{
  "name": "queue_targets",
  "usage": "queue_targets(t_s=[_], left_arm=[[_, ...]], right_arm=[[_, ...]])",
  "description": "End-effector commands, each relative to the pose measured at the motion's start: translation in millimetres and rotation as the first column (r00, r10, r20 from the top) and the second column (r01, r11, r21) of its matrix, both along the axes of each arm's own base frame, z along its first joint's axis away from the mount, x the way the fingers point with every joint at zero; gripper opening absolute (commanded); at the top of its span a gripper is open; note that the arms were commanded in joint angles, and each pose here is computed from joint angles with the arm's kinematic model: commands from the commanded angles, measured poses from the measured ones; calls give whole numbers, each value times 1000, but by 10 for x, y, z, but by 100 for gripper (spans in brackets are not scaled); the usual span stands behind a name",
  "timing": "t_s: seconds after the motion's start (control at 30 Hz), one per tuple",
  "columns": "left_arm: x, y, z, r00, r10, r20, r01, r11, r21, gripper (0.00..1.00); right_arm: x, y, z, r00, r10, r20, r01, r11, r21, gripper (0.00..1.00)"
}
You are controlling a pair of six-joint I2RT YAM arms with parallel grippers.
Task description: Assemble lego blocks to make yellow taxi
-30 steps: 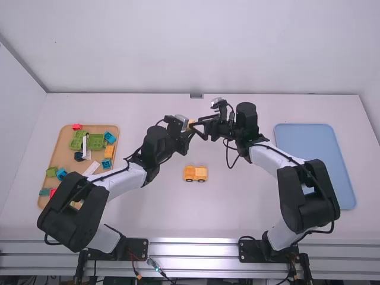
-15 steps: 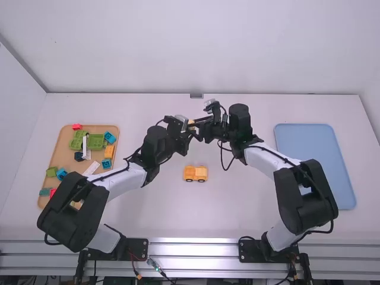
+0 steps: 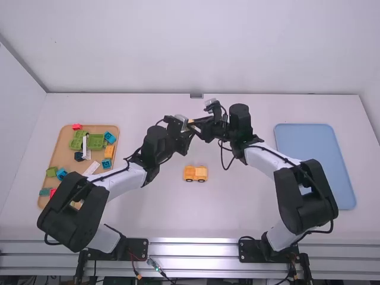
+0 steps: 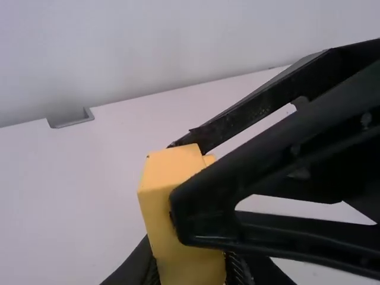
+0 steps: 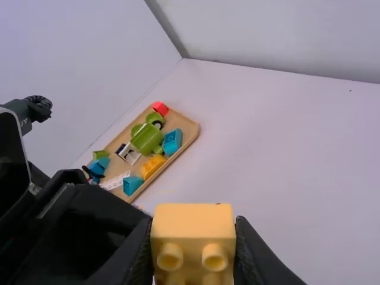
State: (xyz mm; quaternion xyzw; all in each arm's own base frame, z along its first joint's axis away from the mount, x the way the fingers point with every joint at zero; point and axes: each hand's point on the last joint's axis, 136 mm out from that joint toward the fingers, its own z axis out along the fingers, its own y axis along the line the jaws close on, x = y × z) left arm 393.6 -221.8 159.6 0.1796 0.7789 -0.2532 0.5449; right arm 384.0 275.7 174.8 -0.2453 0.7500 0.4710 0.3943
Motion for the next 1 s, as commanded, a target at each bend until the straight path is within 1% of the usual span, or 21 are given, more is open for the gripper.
queue_targets(t_s=[0.0, 0.03, 0.13, 0.17, 0.2, 0.23, 0.27, 0.3, 0.33, 0.37, 0.4, 0.47, 0.5, 0.53, 0.6, 0.63, 0.73, 0.8, 0.83, 0.9, 0.97], left_arm=[[29, -26, 49, 1000, 6, -4, -6, 1000, -23, 89], [29, -25, 49, 1000, 7, -4, -7, 1000, -23, 99], [61, 20, 45, 999, 36, 0, -36, 999, -15, 99], [81, 54, 34, 998, 59, -1, -59, 998, -7, 99], [113, 118, 7, 995, 100, -4, -100, 995, 8, 99], [108, 215, -137, 988, 148, -49, -146, 988, 54, 99], [104, 225, -152, 987, 152, -54, -149, 987, 60, 99], [91, 315, -255, 978, 193, -80, -185, 977, 104, 99], [96, 406, -316, 970, 230, -75, -216, 964, 157, 99], [97, 468, -365, 971, 233, -47, -216, 948, 236, 99], [96, 483, -378, 972, 231, -39, -213, 942, 259, 99], [93, 530, -426, 982, 188, -12, -171, 914, 368, 99], [94, 540, -433, 984, 179, -10, -162, 908, 386, 99], [90, 579, -455, 993, 115, -14, -96, 882, 461, 99], [113, 675, -412, 995, 95, -27, -71, 876, 477, 99], [128, 721, -384, 995, 97, -31, -71, 880, 470, 99], [171, 909, -232, 995, 101, -18, -83, 900, 429, 99], [129, 1065, -101, 995, 99, -1, -91, 916, 391, 99], [38, 1195, 24, 996, 89, 24, -92, 931, 354, 99], [-61, 1325, 137, 994, 93, 59, -107, 939, 326, 99], [-227, 1614, 322, 977, 168, 131, -198, 943, 269, 99]], right_arm=[[-10, 80, 78, 1000, 24, 9, -24, 1000, 18, 4], [62, 43, 66, 1000, -19, 17, 19, 1000, 6, 4], [314, -161, 14, 986, -162, 48, 164, 986, -40, 3], [361, -214, -1, 981, -188, 55, 191, 980, -51, 3], [423, -292, -15, 973, -225, 61, 229, 971, -64, 3], [500, -424, -51, 958, -280, 57, 284, 955, -88, 3], [508, -442, -54, 956, -286, 57, 290, 952, -92, 3], [538, -556, -85, 947, -313, 68, 320, 939, -128, 3], [548, -653, -115, 940, -334, 71, 341, 926, -161, 3], [555, -777, -162, 933, -351, 73, 358, 908, -217, 1], [554, -801, -171, 933, -351, 75, 358, 904, -233, 1], [521, -882, -238, 944, -323, 71, 328, 881, -340, 0], [508, -883, -242, 948, -309, 72, 314, 879, -359, 0], [400, -846, -245, 971, -235, 54, 234, 863, -448, 0], [262, -754, -224, 989, -141, 48, 145, 835, -531, 1], [233, -722, -218, 992, -119, 48, 126, 824, -553, 1], [178, -542, -233, 998, -46, 47, 66, 775, -628, 0], [147, -366, -277, 999, 28, 40, 5, 753, -658, 0], [84, -215, -334, 995, 97, 21, -57, 731, -680, 0], [5, -85, -395, 987, 161, -2, -116, 702, -703, 0], [-124, 125, -511, 966, 253, -46, -205, 650, -731, 0]])
